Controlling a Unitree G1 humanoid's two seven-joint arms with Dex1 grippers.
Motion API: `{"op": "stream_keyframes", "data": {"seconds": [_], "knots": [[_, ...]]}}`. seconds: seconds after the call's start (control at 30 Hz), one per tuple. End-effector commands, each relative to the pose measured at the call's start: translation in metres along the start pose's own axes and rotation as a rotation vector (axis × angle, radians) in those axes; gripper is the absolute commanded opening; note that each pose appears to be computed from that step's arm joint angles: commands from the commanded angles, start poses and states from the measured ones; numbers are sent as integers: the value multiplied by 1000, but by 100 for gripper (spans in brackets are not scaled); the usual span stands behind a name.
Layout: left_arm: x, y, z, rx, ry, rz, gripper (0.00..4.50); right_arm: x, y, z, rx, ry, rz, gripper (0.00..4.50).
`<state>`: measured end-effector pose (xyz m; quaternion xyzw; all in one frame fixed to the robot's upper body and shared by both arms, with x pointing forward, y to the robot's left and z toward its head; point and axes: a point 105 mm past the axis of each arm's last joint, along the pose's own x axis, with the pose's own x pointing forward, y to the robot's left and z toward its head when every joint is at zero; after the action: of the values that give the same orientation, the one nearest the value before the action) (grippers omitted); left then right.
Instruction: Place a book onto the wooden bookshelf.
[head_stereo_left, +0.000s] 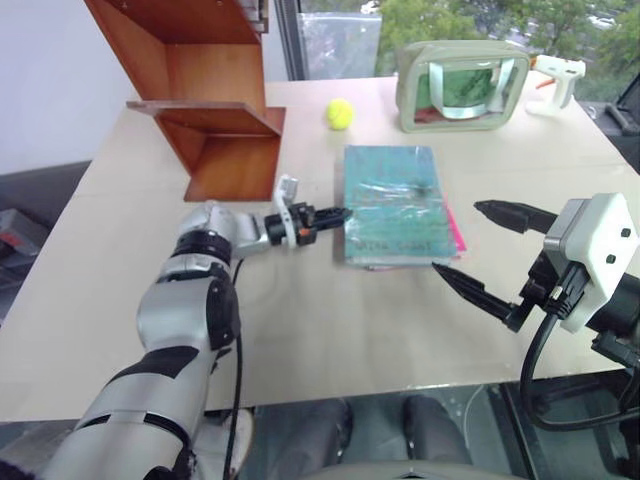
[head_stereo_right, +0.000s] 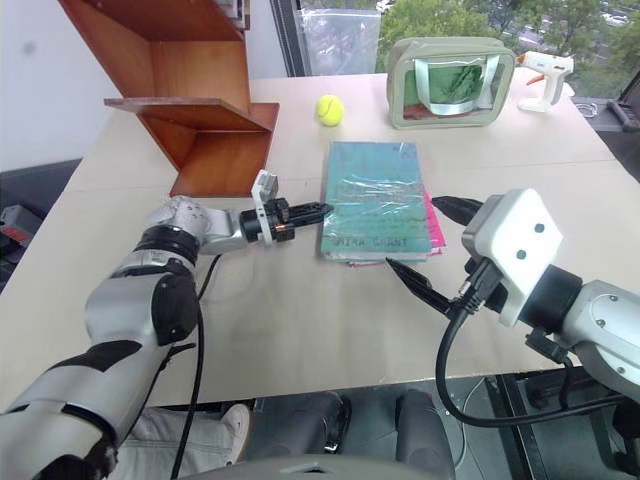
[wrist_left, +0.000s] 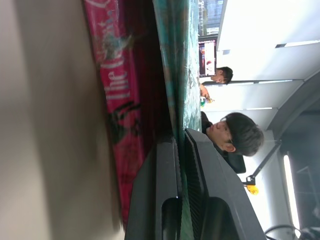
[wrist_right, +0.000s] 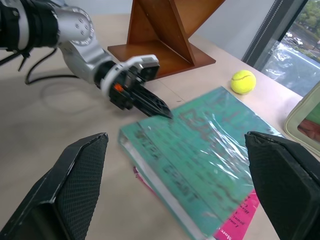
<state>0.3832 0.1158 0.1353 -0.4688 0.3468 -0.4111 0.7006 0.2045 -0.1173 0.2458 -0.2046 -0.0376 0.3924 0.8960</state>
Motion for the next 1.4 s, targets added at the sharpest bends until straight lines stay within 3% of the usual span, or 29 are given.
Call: {"op": "stream_keyframes", "data": {"seconds": [0.03, 0.07, 0.17, 0.23, 0.3, 0.47, 0.73, 0.8, 0.9, 0.97, 1.0, 1.23, 1.33, 1.4], "knots": [[-13, 1, -3, 15, -5, 5, 2, -1, -1, 10, -42, -43, -17, 450], [-15, 4, -4, 18, -13, 13, 2, -1, 0, 9, -43, -43, -18, 450], [-13, 3, -14, 3, 15, -3, 95, 1, 0, 9, -45, -46, -14, 450], [-9, 7, -12, -10, -4, 13, 194, 1, 1, 9, -47, -47, -12, 450], [-3, 6, -9, -12, -11, 9, 251, 2, 0, 9, -48, -47, -11, 450], [16, -6, -2, -3, -21, -38, 251, 2, 1, 11, -49, -46, -4, 450], [38, -4, -20, -21, 54, -73, 251, -1, 9, 13, -27, -29, 53, 450], [38, -2, -20, -22, 55, -71, 228, -3, 9, 12, -28, -22, 57, 450], [37, -3, -20, -29, 58, -82, 127, -5, 9, 11, -31, -13, 55, 450], [33, -6, -18, -38, 55, -100, 24, -6, 8, 10, -32, -11, 49, 450], [30, -9, -17, -43, 52, -111, 7, -6, 8, 10, -33, -10, 46, 450], [2, -44, 2, -20, 36, -229, 7, -8, 5, 5, -40, -14, 24, 450], [-7, -74, 8, 144, 53, -281, 7, -9, 3, 7, -38, -33, 13, 450], [-8, -109, 12, 394, 40, -319, 7, -9, 2, 7, -40, -45, 9, 450]]}}
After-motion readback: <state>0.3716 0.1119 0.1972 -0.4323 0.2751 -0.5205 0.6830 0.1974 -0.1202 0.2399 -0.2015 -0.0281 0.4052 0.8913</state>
